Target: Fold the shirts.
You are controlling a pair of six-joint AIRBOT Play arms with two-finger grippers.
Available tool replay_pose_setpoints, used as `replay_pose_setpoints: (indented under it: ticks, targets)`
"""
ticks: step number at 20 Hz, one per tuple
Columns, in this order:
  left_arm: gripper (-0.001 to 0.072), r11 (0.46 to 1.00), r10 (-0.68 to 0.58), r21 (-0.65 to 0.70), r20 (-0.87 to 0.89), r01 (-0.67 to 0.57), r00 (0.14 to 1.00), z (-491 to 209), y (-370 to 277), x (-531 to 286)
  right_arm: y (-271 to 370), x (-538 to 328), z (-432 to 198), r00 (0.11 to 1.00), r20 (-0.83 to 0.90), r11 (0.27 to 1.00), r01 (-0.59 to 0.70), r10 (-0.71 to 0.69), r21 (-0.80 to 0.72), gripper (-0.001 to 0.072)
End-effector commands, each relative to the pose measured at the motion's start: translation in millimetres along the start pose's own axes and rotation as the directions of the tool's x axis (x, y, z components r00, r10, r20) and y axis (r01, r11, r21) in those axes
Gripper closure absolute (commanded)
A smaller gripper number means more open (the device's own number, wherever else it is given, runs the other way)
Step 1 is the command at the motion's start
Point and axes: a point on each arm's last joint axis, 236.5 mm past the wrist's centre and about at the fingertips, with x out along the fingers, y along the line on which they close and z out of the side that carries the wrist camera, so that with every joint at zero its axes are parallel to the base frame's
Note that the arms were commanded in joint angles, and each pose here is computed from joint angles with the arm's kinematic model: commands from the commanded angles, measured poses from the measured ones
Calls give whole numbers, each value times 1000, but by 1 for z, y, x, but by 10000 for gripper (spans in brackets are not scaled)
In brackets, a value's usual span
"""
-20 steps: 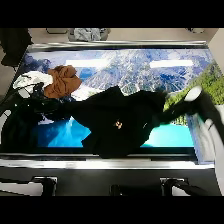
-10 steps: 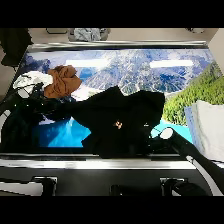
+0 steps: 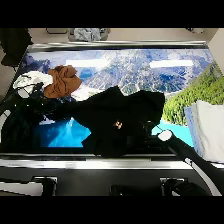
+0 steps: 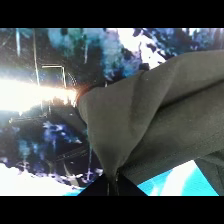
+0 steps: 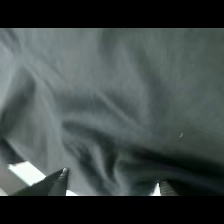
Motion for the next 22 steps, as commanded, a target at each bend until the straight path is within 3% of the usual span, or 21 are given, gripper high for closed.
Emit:
replay_pose_setpoints:
  ticks: [1,2,3,7,10,12,14,16,18,19,20,22]
  targets:
    - [670,1000,1,-1,3,-1,1000,1,0,0,-6,9,-3,1000,-22,999,4,-3,42,294]
    - [671,1000,1,-1,3,-1,1000,1,0,0,-8,11,-8,999,-46,999,5,-3,38,532]
    - [670,1000,0,-1,1,0,1000,0,0,0,-8,12,-13,998,-66,999,3,0,38,663]
    - [670,1000,-2,-1,-11,2,1000,-3,0,0,-2,9,-8,998,-57,995,-12,7,-104,669]
    - [671,1000,-8,0,-15,8,1000,-5,-3,-6,25,-12,28,999,33,956,-5,16,-294,669]
    - [671,999,-44,-6,46,44,998,7,-16,-26,49,-50,66,991,126,848,102,-42,-521,669]
    - [671,991,-127,-12,225,134,966,45,-42,-77,71,-120,116,938,302,664,336,-170,-669,669]
    - [672,962,-240,19,529,271,814,98,-80,-182,104,-239,169,757,596,453,644,-266,-616,668]
    - [671,926,-300,107,790,361,535,123,-107,-322,159,-387,189,464,861,270,873,-208,-405,668]
    - [672,921,-286,154,890,357,356,118,-113,-403,190,-466,179,292,946,228,939,-141,-256,668]
    - [672,927,-250,181,952,330,179,100,-113,-476,214,-533,157,144,987,237,964,-79,-121,668]
    - [672,945,-188,208,977,253,-99,42,-112,-583,242,-613,106,-14,1000,304,952,15,9,668]
